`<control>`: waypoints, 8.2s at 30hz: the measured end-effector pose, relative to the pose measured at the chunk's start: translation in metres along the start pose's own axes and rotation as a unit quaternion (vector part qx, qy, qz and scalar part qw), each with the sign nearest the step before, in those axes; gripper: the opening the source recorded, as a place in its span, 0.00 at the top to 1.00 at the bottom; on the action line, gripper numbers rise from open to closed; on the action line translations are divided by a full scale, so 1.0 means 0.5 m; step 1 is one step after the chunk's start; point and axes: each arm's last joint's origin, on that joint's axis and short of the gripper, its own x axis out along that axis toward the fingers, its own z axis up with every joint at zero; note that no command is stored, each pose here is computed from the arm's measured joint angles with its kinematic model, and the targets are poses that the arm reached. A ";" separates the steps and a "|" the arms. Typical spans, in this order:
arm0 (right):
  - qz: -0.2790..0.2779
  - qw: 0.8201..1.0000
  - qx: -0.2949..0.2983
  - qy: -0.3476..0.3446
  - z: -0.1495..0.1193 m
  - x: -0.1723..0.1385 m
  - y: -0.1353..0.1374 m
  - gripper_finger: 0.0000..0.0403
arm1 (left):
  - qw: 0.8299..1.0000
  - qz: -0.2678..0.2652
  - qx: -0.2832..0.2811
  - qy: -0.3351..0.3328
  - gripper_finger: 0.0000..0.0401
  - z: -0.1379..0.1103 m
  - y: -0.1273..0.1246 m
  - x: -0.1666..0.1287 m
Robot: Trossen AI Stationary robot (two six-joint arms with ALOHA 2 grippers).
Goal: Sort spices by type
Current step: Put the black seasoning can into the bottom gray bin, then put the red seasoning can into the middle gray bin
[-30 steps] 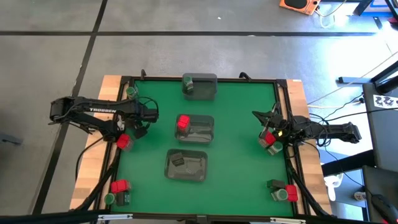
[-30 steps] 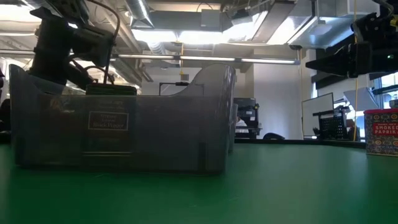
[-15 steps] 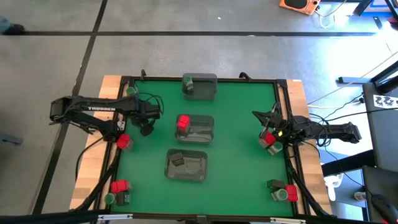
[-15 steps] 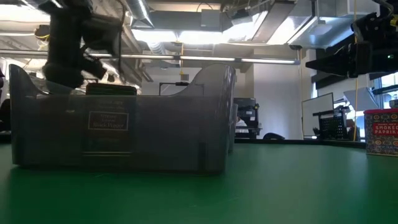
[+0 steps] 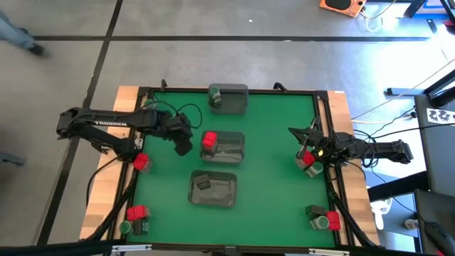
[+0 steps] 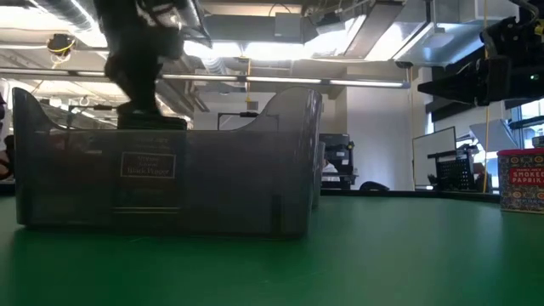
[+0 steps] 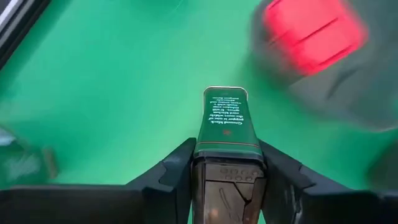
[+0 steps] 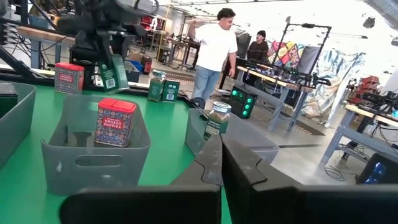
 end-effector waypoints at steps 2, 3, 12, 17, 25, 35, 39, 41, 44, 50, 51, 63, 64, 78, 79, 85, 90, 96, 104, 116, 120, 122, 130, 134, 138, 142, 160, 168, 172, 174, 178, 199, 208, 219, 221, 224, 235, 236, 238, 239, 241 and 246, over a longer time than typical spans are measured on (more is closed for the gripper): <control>0.000 1.000 0.000 0.000 0.000 0.000 0.000 0.99 | 1.000 -0.016 0.002 -0.017 0.66 0.004 -0.016 -0.007; 0.000 1.000 0.000 0.000 0.000 0.000 0.000 0.99 | 0.999 -0.023 0.003 -0.024 0.66 0.004 -0.023 -0.009; 0.000 1.000 0.001 0.000 0.000 0.000 0.000 0.99 | 0.995 -0.076 0.027 -0.061 0.67 0.002 -0.100 -0.002; 0.000 1.000 0.001 0.000 0.000 0.000 0.000 0.99 | 0.993 -0.092 0.050 -0.063 0.67 0.015 -0.146 -0.013; 0.000 1.000 0.001 0.000 0.000 0.000 0.000 0.99 | 0.985 -0.125 0.085 -0.087 0.67 0.058 -0.215 -0.081; 0.000 1.000 0.013 0.000 0.000 0.000 0.000 0.99 | 0.969 -0.174 0.148 -0.091 0.67 0.047 -0.347 -0.110; 0.000 1.000 0.014 0.000 0.000 0.000 0.000 0.99 | 0.976 -0.150 0.152 -0.039 0.67 0.002 -0.381 -0.094; 0.000 1.000 0.014 0.000 0.000 0.000 0.000 0.99 | 0.979 -0.141 0.147 -0.015 0.67 -0.021 -0.395 -0.086; 0.000 1.000 0.014 0.000 0.000 0.000 0.000 0.99 | 0.978 -0.143 0.152 -0.004 0.67 -0.048 -0.417 -0.081; 0.000 1.000 0.014 0.000 0.000 0.000 0.000 0.99 | 0.979 -0.114 0.169 0.021 0.67 -0.079 -0.448 -0.039; 0.000 1.000 0.014 0.000 0.000 0.000 0.000 0.99 | 0.978 -0.107 0.175 0.025 0.67 -0.082 -0.450 -0.031; 0.001 1.000 0.013 0.003 -0.001 0.000 0.000 0.99 | 0.969 -0.015 0.232 0.090 0.67 -0.092 -0.442 0.041; 0.002 1.000 0.013 0.003 -0.001 0.000 0.000 0.99 | 0.968 -0.014 0.235 0.091 0.67 -0.091 -0.442 0.043; 0.013 1.000 0.013 0.000 -0.001 0.000 0.002 0.99 | 0.967 -0.011 0.228 0.108 0.46 -0.074 -0.433 0.062; 0.013 1.000 0.012 0.000 -0.001 0.000 0.002 0.99 | 0.969 -0.013 0.219 0.111 0.43 -0.071 -0.431 0.062; 0.013 1.000 0.013 0.000 -0.001 0.000 0.002 0.99 | 0.970 -0.020 0.211 0.120 0.32 -0.049 -0.431 0.035; 0.014 1.000 0.013 0.000 -0.001 0.000 0.002 0.99 | 0.964 -0.016 0.230 0.130 0.29 -0.037 -0.427 0.007; 0.014 1.000 0.013 0.000 -0.001 0.000 0.002 0.99 | 0.959 0.015 0.244 0.140 0.29 -0.034 -0.413 -0.014; 0.014 1.000 0.012 0.001 -0.001 0.000 0.002 0.99 | 0.982 0.055 0.164 0.078 0.29 -0.017 -0.343 -0.102; 0.018 0.999 0.033 0.015 -0.007 0.001 0.004 0.99 | 0.994 0.079 -0.068 0.030 0.29 -0.094 -0.150 -0.156; 0.018 0.999 0.033 0.016 -0.007 0.001 0.004 0.99 | 0.990 0.085 -0.107 0.041 0.29 -0.117 -0.127 -0.135; 0.018 0.999 0.033 0.017 -0.008 0.001 0.004 0.99 | 0.984 0.108 -0.123 0.067 0.29 -0.126 -0.116 -0.121; 0.017 0.999 0.034 0.013 -0.006 0.001 0.004 0.99 | 0.952 0.172 -0.169 0.188 0.29 -0.164 -0.106 -0.051; 0.016 0.999 0.035 0.011 -0.005 0.001 0.004 0.99 | 0.933 0.205 -0.185 0.229 0.29 -0.186 -0.102 -0.024; 0.016 0.999 0.036 0.010 -0.005 0.001 0.003 0.99 | 0.921 0.229 -0.192 0.248 0.29 -0.200 -0.101 -0.007; 0.016 0.999 0.037 0.008 -0.004 0.001 0.003 0.99 | 0.915 0.243 -0.194 0.256 0.29 -0.204 -0.104 0.004; 0.017 0.999 0.037 0.012 -0.006 0.001 0.004 0.99 | 0.906 0.266 -0.189 0.271 0.29 -0.250 -0.087 0.056; 0.017 0.999 0.036 0.012 -0.006 0.001 0.004 0.99 | 0.924 0.215 -0.185 0.256 0.29 -0.225 -0.112 0.040; 0.017 0.999 0.036 0.013 -0.006 0.001 0.004 0.99 | 0.930 0.198 -0.186 0.248 0.29 -0.218 -0.120 0.036; 0.017 0.999 0.036 0.013 -0.006 0.001 0.004 0.99 | 0.933 0.187 -0.186 0.246 0.29 -0.214 -0.125 0.034; 0.017 0.999 0.036 0.013 -0.006 0.001 0.004 0.99 | 0.942 0.153 -0.179 0.240 0.29 -0.201 -0.139 0.024; 0.017 0.999 0.036 0.013 -0.006 0.001 0.004 0.99 | 0.950 0.150 -0.159 0.223 0.29 -0.207 -0.149 0.010; 0.017 0.999 0.036 0.013 -0.006 0.001 0.004 0.99 | 0.960 0.095 -0.147 0.217 0.29 -0.225 -0.158 0.055; 0.017 0.999 0.036 0.013 -0.006 0.001 0.004 0.99 | 0.965 0.067 -0.133 0.217 0.51 -0.230 -0.162 0.070; 0.017 0.999 0.036 0.013 -0.006 0.001 0.004 0.99 | 0.966 0.061 -0.127 0.216 0.51 -0.222 -0.166 0.061; 0.017 0.999 0.036 0.013 -0.006 0.001 0.004 0.99 | 0.970 0.051 -0.131 0.199 0.51 -0.195 -0.176 0.036; 0.017 0.999 0.035 0.014 -0.007 0.001 0.004 0.99 | 0.991 0.006 -0.131 0.035 0.51 -0.032 -0.178 -0.063; 0.017 0.999 0.035 0.014 -0.006 0.001 0.004 0.99 | 0.991 -0.004 -0.131 0.019 0.51 -0.017 -0.178 -0.067; 0.017 0.999 0.035 0.014 -0.007 0.001 0.004 0.99 | 0.991 -0.029 -0.127 -0.020 0.51 0.014 -0.179 -0.072; 0.017 0.999 0.035 0.014 -0.007 0.001 0.004 0.99 | 0.990 -0.044 -0.124 -0.039 0.51 0.029 -0.181 -0.074; 0.017 0.999 0.035 0.014 -0.007 0.001 0.004 0.99 | 0.987 -0.073 -0.121 -0.077 0.50 0.059 -0.186 -0.072; 0.017 0.999 0.035 0.014 -0.007 0.001 0.004 0.99 | 0.984 -0.093 -0.111 -0.100 0.51 0.118 -0.196 -0.044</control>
